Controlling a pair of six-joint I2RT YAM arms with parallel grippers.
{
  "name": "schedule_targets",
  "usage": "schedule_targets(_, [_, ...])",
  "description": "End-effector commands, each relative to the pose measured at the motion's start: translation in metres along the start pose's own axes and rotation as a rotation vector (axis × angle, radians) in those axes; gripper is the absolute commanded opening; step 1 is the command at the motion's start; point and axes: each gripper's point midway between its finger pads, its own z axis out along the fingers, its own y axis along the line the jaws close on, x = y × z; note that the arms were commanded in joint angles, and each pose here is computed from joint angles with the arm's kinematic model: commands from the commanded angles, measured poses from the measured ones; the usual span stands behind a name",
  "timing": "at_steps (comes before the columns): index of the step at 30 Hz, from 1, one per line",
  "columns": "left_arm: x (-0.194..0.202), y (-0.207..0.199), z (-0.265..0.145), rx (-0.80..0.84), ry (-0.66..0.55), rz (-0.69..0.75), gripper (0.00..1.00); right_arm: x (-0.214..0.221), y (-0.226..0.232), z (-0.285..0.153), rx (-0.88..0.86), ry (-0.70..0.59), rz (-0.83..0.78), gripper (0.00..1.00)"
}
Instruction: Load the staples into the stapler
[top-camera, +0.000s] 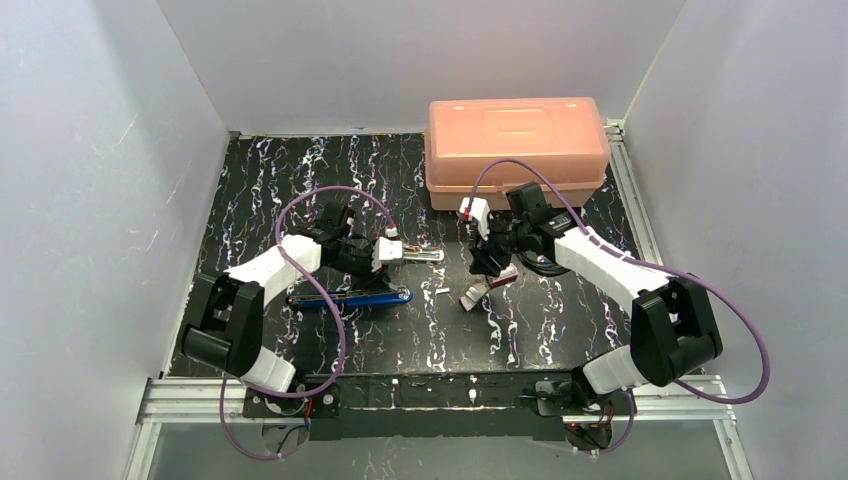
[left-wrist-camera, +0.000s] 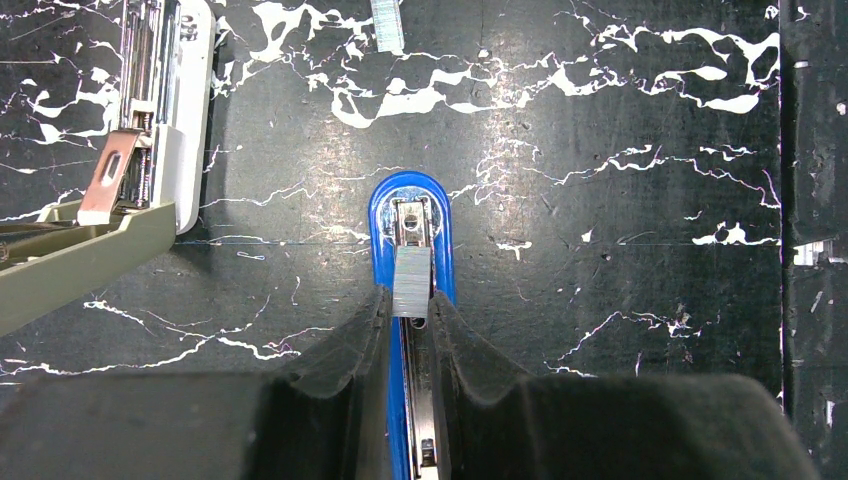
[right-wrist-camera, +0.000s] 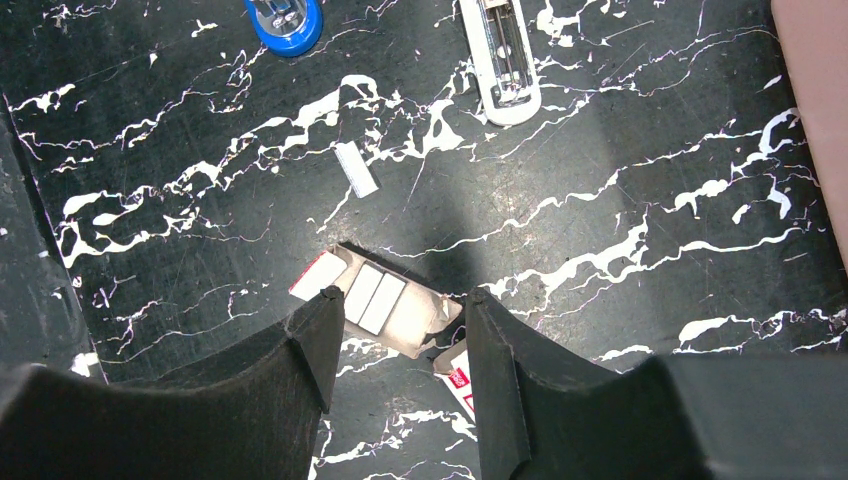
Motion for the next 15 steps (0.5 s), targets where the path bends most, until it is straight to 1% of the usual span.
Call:
schedule_targets(1, [-0.0022,-0.0017,-0.0009,0.008,-0.008,-0.006,0.00,0.0010,-0.0025,0.0024,0.000,-0.008,-0.013,0.55])
schedule_targets(15, [0.0006,-0.0029,-0.0001,0.012,0.003,-0.007,0.00,0.0005,-0.0031,0.0018,0.002,-0.010,-0.013,0.55])
